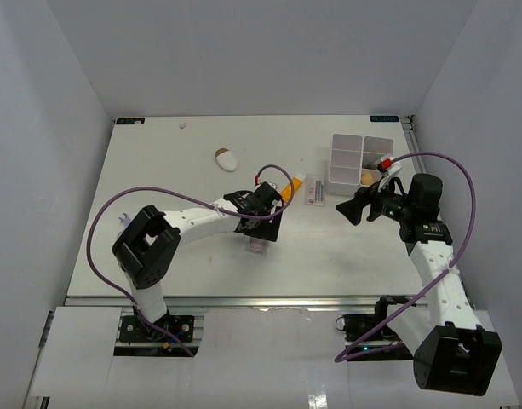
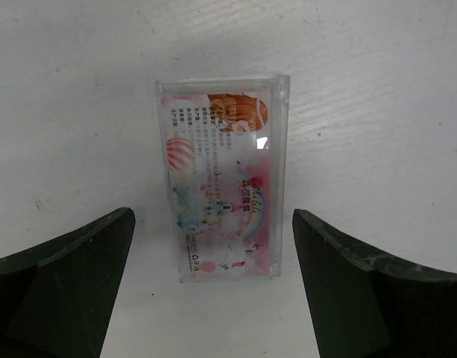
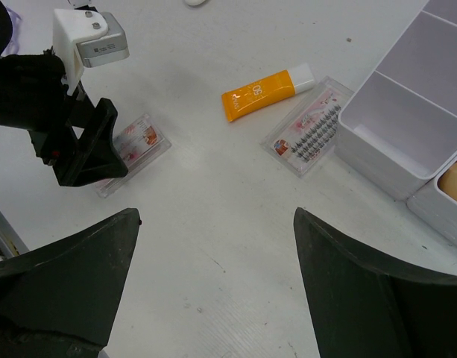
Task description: Organize the makeup
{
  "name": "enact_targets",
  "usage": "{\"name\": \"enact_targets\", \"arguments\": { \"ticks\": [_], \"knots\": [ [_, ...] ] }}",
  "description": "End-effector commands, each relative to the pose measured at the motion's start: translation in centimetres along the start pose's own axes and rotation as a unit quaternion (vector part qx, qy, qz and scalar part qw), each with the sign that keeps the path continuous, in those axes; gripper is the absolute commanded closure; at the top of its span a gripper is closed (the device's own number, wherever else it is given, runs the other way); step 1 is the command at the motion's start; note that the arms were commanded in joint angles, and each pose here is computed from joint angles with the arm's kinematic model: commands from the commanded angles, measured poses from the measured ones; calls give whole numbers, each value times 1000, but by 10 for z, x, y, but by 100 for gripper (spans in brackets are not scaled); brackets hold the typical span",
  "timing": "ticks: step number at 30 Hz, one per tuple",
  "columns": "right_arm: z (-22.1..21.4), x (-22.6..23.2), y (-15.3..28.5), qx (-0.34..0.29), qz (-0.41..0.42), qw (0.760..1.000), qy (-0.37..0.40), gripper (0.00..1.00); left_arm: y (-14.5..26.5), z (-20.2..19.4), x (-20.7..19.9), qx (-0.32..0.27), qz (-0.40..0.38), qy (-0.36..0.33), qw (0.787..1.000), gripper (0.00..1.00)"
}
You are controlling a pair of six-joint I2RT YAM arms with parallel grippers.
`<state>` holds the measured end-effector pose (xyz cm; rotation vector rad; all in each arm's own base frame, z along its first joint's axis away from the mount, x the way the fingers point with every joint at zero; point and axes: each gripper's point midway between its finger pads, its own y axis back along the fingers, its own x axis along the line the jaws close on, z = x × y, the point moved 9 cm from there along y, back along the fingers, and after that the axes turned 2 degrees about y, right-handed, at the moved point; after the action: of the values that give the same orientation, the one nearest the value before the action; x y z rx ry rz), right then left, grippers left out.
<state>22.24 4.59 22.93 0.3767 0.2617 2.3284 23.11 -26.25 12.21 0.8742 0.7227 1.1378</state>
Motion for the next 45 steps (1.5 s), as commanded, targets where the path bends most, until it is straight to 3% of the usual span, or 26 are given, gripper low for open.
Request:
{"name": "enact_targets", "arguments": {
  "ticks": [1, 12, 19, 24, 28, 29, 33, 38, 45],
  "knots": [
    [3, 0, 1, -12, 2, 1000, 6, 10, 2, 10, -7, -17, 9, -1, 1000, 2],
    [1, -3, 0, -10, 0, 1000, 3, 10, -10, 2, -21, -7, 12, -17, 1000, 2],
    [-5, -4, -2, -9, 20, 1000, -12, 10, -22, -4, -23, -3, 22, -14, 1000, 15],
    [-8, -5, -4, -6, 28, 999, -17, 10, -24, -7, -24, -8, 15, -15, 1000, 34],
    [-9, -4, -1, -11, 49, 999, -1, 10, -14, -5, -29, -28, -5, -22, 999, 64],
    [-10, -3, -1, -9, 57, 998, 8, 10, -9, -4, -30, -35, -11, -24, 999, 69],
    [-13, 0, -1, -8, 84, 996, 11, 10, 17, -1, -49, -97, -75, -38, 992, 72],
    [-14, -6, -6, 4, 67, 997, -34, 10, 53, -4, -72, -194, -181, -67, 962, 74],
    [-16, -8, -14, 14, 100, 991, -91, 10, 69, -7, -89, -274, -242, -88, 927, 75]
  ]
}}
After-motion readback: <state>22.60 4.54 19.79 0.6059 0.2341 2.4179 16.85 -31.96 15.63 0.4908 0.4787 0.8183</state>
